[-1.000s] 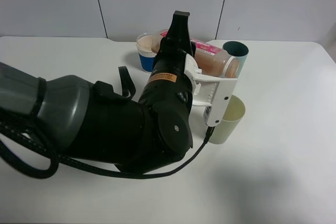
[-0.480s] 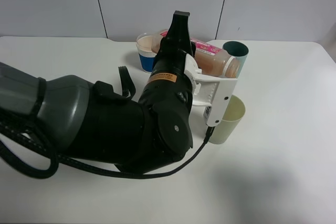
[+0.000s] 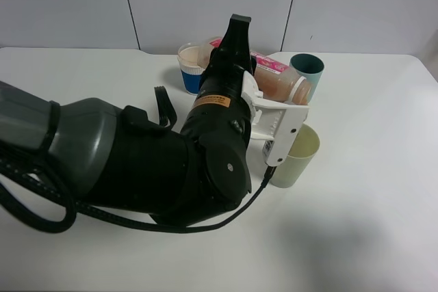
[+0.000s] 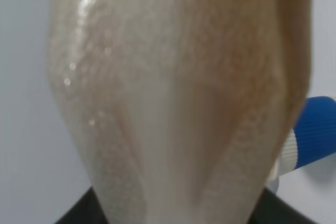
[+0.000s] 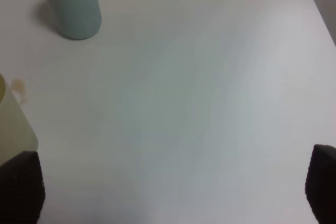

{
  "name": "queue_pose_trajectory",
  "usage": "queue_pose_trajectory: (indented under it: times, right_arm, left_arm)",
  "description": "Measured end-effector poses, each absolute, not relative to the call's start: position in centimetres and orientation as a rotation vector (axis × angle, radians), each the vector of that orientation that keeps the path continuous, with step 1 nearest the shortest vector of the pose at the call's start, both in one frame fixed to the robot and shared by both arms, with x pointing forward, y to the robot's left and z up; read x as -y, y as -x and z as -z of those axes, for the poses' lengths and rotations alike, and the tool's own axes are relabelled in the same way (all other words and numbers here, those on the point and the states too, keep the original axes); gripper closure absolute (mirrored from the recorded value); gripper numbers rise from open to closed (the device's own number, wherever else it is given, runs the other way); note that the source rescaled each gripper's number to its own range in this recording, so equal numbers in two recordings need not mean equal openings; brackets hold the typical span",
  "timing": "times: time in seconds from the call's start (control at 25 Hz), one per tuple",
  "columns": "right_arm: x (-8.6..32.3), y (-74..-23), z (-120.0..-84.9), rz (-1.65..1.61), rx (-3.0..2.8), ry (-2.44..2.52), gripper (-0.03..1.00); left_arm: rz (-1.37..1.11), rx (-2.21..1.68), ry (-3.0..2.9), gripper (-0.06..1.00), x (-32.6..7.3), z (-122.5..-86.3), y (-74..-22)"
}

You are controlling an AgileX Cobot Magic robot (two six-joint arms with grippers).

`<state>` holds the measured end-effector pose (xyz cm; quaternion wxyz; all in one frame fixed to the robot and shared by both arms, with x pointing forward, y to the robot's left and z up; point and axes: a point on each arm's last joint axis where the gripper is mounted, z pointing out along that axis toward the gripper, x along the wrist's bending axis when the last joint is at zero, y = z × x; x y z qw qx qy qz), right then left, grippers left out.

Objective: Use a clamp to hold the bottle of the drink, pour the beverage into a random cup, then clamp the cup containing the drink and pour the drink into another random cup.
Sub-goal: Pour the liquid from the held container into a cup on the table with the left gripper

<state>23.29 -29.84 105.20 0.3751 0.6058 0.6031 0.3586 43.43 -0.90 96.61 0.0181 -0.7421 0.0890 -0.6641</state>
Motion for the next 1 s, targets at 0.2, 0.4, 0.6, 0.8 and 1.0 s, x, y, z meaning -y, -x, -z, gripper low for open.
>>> queue_pose_trajectory:
  times: [0.2,0.4,0.6,0.8,1.0]
  right_arm:
    - [29.84,-23.29,-105.20,-0.918,-1.543,-1.552,-0.03]
    - [29.84,-23.29,-105.20,-0.918,-1.543,-1.552,-0.03]
    - [29.92,-23.29,-105.20,-0.909,-1.540,-1.550,-0.03]
    - [29.92,-23.29,-105.20,-0.909,-1.540,-1.550,-0.03]
    - [29.92,-23.29,-105.20,-0.909,-1.540,-1.550,-0.03]
  left_arm:
    - [2.059,-0.285,2.300,0.94,0.90,-96.61,-43.43]
    - [2.051,-0.305,2.287,0.94,0.90,-96.61,-43.43]
    - [2.042,-0.326,2.275,0.94,0.90,-96.61,-43.43]
    - [2.038,-0.333,2.271,0.94,0.90,-96.61,-43.43]
    - [2.029,-0.364,2.251,0.94,0.91,-96.64,-43.43]
